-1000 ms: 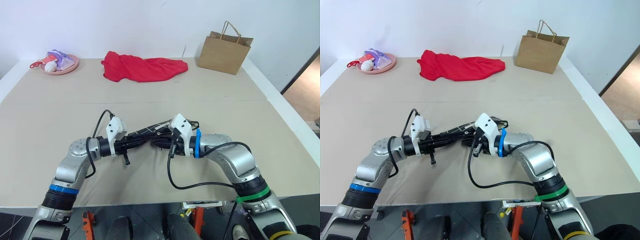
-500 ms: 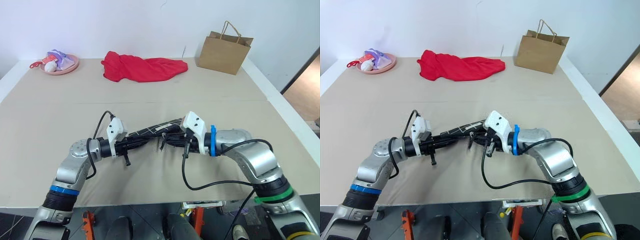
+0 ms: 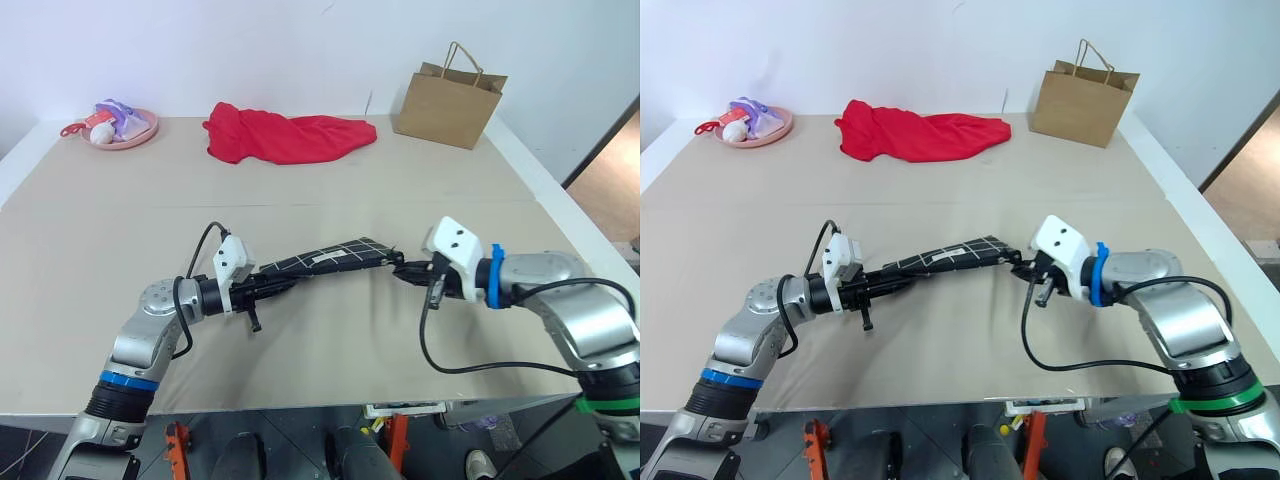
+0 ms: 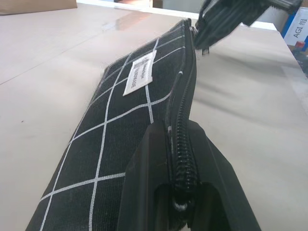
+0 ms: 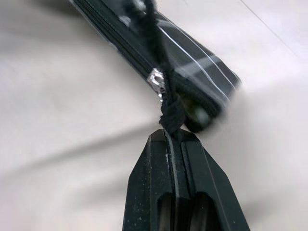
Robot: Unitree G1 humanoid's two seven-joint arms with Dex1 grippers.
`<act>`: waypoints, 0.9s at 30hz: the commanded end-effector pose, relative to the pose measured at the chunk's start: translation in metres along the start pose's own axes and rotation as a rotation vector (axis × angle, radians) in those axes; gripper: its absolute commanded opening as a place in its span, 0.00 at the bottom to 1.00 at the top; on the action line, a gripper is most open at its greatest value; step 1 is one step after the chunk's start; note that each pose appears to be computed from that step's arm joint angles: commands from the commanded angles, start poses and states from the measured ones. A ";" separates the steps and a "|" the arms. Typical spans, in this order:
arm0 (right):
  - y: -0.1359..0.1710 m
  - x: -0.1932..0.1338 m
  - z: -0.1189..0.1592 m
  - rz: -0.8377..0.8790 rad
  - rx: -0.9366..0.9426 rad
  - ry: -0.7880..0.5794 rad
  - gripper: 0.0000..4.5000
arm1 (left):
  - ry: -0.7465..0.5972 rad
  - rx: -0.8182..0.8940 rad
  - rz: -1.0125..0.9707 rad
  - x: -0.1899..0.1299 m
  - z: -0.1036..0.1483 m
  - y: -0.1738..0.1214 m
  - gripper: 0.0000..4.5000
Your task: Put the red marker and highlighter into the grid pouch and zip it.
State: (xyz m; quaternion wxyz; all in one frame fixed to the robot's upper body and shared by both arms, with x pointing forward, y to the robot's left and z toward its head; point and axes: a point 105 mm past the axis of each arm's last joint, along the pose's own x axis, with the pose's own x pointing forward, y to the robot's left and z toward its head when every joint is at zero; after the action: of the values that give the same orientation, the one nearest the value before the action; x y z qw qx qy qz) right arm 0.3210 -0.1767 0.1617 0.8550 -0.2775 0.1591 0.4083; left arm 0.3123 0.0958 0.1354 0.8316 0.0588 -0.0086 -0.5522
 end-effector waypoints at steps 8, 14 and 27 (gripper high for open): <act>-0.025 -0.015 -0.010 -0.104 -0.008 0.013 0.01 | -0.019 0.041 -0.001 -0.002 0.012 0.001 0.00; -0.008 -0.007 0.003 -0.019 0.079 -0.112 0.01 | -0.018 0.043 -0.008 -0.001 0.012 0.001 0.00; 0.000 -0.032 0.008 0.042 0.237 -0.269 0.12 | -0.026 0.086 -0.075 0.006 0.010 0.001 0.00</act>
State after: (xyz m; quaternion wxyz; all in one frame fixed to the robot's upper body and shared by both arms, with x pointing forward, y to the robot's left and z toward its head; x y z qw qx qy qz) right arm 0.3037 -0.1931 0.1676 0.8839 -0.1152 0.1250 0.4357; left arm 0.3142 0.0901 0.1364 0.8102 0.0779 -0.0218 -0.5805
